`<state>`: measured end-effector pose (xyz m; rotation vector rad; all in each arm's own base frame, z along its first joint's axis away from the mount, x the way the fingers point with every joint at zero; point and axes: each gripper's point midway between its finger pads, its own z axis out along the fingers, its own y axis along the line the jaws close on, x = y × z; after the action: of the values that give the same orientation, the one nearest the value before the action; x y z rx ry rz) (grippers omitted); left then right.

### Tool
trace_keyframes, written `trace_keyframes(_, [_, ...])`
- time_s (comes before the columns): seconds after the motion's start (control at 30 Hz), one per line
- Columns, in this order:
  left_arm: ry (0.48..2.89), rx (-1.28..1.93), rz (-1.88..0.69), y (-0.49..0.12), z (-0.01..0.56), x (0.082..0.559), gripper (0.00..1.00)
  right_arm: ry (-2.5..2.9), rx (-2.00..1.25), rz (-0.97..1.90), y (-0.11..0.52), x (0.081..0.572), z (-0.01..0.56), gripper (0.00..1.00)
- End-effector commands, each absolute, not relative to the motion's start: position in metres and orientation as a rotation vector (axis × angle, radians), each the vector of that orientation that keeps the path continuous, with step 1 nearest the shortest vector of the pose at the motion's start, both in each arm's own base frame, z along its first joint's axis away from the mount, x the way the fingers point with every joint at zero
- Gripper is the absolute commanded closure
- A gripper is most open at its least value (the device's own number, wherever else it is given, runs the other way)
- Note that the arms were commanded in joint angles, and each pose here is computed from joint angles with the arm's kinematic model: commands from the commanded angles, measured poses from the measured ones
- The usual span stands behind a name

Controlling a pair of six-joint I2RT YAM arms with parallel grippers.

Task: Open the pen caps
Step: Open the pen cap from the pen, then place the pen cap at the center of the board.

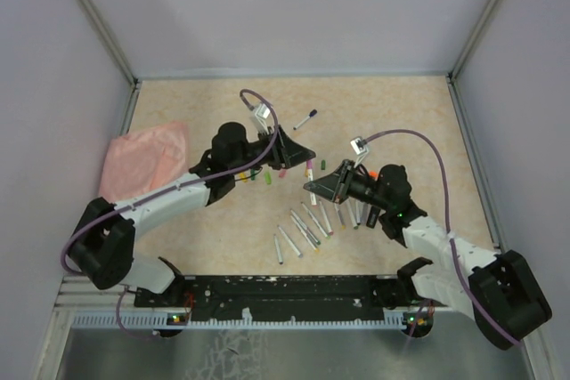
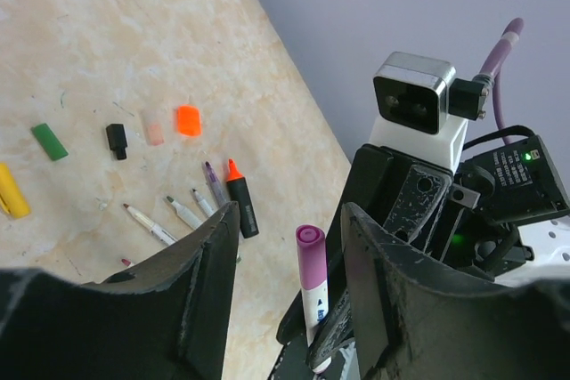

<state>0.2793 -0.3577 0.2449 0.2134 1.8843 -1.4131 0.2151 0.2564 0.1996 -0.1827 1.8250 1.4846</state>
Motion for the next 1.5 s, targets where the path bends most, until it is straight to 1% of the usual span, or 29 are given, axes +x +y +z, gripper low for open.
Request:
trace_keyframes(0.0, [1.861, 0.255, -1.471, -0.368, 0.258, 0.272, 0.47, 1.744, -0.219, 1.508, 0.258, 0.218, 0.217, 1.0])
trace_keyframes(0.07, [1.871, 0.26, -1.48, -0.37, 0.255, 0.27, 0.49, 1.746, -0.219, 1.511, 0.259, 0.219, 0.216, 1.0])
trace_keyframes(0.13, [1.877, 0.266, -1.487, -0.373, 0.254, 0.268, 0.55, 1.746, -0.221, 1.514, 0.259, 0.219, 0.216, 1.0])
trace_keyframes(0.2, [1.886, 0.266, -1.495, -0.374, 0.252, 0.267, 0.58, 1.747, -0.221, 1.517, 0.259, 0.218, 0.216, 1.0])
trace_keyframes(0.33, [1.9, 0.277, -1.505, -0.377, 0.251, 0.267, 0.58, 1.746, -0.22, 1.515, 0.259, 0.219, 0.216, 1.0])
trace_keyframes(0.37, [1.902, 0.281, -1.509, -0.378, 0.251, 0.267, 0.6, 1.745, -0.219, 1.515, 0.259, 0.219, 0.216, 1.0])
trace_keyframes(0.43, [1.912, 0.286, -1.522, -0.38, 0.249, 0.265, 0.67, 1.748, -0.22, 1.514, 0.259, 0.219, 0.215, 1.0])
trace_keyframes(0.63, [1.896, 0.286, -1.535, -0.382, 0.254, 0.267, 0.98, 1.765, -0.224, 1.497, 0.258, 0.219, 0.211, 1.0])
trace_keyframes(0.67, [1.883, 0.28, -1.523, -0.381, 0.257, 0.27, 1.0, 1.767, -0.228, 1.497, 0.258, 0.219, 0.211, 1.0])
trace_keyframes(0.8, [1.811, 0.216, -1.458, -0.367, 0.276, 0.299, 1.0, 1.773, -0.247, 1.501, 0.258, 0.216, 0.209, 1.0])
trace_keyframes(1.03, [1.639, 0.137, -1.253, -0.341, 0.326, 0.373, 1.0, 1.803, -0.267, 1.546, 0.262, 0.211, 0.204, 1.0])
trace_keyframes(1.13, [1.57, 0.07, -1.229, -0.334, 0.345, 0.402, 1.0, 1.813, -0.253, 1.548, 0.261, 0.209, 0.201, 1.0])
trace_keyframes(1.3, [1.472, -0.006, -1.191, -0.324, 0.379, 0.435, 1.0, 1.814, -0.244, 1.548, 0.259, 0.205, 0.201, 1.0])
trace_keyframes(1.47, [1.401, -0.053, -1.143, -0.31, 0.405, 0.456, 1.0, 1.821, -0.231, 1.542, 0.257, 0.204, 0.2, 1.0])
